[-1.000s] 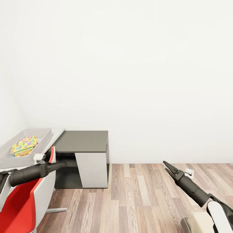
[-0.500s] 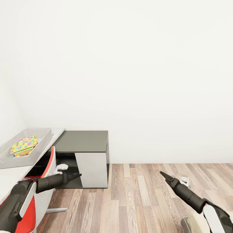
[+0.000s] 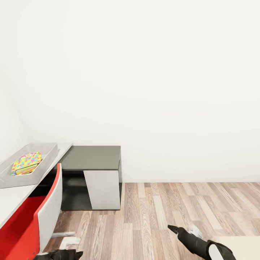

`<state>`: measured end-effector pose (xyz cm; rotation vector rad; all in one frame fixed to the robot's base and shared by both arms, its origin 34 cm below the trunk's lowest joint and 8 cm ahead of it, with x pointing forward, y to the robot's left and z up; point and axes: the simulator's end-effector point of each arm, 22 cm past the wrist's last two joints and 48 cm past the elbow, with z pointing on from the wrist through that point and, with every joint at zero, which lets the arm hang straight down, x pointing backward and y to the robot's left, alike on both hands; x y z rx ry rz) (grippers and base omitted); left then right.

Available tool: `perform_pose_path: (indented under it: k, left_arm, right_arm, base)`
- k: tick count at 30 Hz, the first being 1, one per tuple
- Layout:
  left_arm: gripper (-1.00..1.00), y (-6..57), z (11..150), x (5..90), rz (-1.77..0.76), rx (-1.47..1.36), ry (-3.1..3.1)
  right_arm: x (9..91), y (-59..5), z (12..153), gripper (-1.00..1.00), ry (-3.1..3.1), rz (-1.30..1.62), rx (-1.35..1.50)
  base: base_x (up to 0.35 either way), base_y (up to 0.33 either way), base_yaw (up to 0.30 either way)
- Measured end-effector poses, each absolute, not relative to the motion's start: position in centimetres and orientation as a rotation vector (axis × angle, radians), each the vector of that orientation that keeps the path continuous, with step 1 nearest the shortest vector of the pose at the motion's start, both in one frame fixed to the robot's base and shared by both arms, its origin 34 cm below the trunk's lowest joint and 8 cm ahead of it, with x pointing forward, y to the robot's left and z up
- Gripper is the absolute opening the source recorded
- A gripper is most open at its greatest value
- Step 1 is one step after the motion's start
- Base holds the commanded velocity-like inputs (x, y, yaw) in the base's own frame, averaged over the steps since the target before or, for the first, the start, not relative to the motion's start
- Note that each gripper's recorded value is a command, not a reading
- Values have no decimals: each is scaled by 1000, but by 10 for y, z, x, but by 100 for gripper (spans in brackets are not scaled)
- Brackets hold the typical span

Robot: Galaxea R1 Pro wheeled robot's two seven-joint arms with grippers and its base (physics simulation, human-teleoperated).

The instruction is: Put all the toys in the child's room - the three board games (two on the bed and one on the table), the two jigsaw puzzles on the table, and the tennis ball on the table - inside the toy box on the table in the child's room.

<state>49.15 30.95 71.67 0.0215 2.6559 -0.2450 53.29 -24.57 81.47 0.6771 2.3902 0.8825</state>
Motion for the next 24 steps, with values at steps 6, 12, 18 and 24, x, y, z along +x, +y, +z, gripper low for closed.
perform_pose_path:
  k: [6,12,18,24]
  left_arm:
    - [100,345,674,416,-39,4,2719]
    - [100,348,647,334,8,-4,2809]
    - [100,338,636,287,-4,-3,2864]
    - [100,336,631,257,-6,-3,2900]
  right_arm:
    - [456,-246,722,100,2655,564,580]
    - [337,-270,644,100,2866,129,429]
    - [288,-295,630,100,2922,-110,359]
    - [246,-300,624,100,2947,-166,339]
  base:
    - [0,0,0]
    - [0,0,0]
    - [0,0,0]
    - [0,0,0]
